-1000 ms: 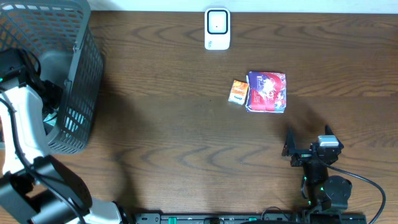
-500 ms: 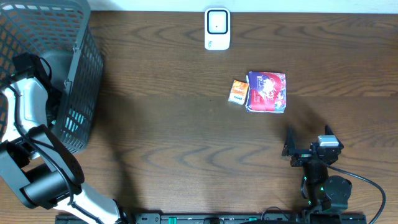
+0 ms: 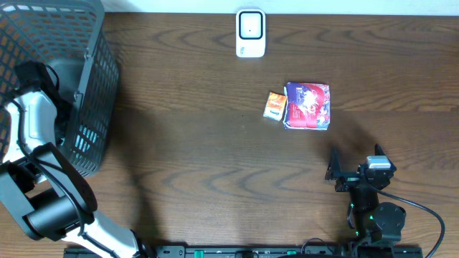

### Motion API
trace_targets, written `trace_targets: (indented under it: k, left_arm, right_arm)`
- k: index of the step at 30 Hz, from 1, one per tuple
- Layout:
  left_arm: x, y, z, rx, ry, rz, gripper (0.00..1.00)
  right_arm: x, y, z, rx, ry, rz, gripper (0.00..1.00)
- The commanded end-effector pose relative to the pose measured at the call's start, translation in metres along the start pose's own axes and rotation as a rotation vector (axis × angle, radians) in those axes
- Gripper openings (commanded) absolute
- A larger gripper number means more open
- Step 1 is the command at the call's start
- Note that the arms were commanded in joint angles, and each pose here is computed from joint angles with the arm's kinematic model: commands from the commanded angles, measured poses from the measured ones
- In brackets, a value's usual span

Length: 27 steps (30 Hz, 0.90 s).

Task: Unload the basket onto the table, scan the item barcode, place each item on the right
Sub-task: 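Return the left gripper into the basket above the mint-green wipes pack, then grasp the mint-green wipes pack and lift it toward the scanner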

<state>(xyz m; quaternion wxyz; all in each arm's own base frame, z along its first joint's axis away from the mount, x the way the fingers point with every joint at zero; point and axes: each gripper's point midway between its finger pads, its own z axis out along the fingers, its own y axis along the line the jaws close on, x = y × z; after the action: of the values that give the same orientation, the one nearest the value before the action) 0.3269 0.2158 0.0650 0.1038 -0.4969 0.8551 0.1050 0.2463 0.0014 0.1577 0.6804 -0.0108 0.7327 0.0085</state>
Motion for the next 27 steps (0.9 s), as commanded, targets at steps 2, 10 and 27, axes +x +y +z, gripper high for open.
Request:
trace_targets:
  k: [2,10,27]
  left_arm:
    - [0.016,0.005,0.013,-0.024,0.037,0.013,0.56]
    - [0.024,0.007,0.022,-0.030,0.046,0.021,0.56]
    - [0.007,0.003,0.000,0.019,-0.036,0.028,0.08]
  right_arm:
    - [0.001,-0.001,0.000,0.003,0.000,0.014,0.99]
    - [0.001,-0.001,0.000,0.003,0.000,0.014,0.99]
    - [0.001,-0.001,0.000,0.003,0.000,0.014,0.99]
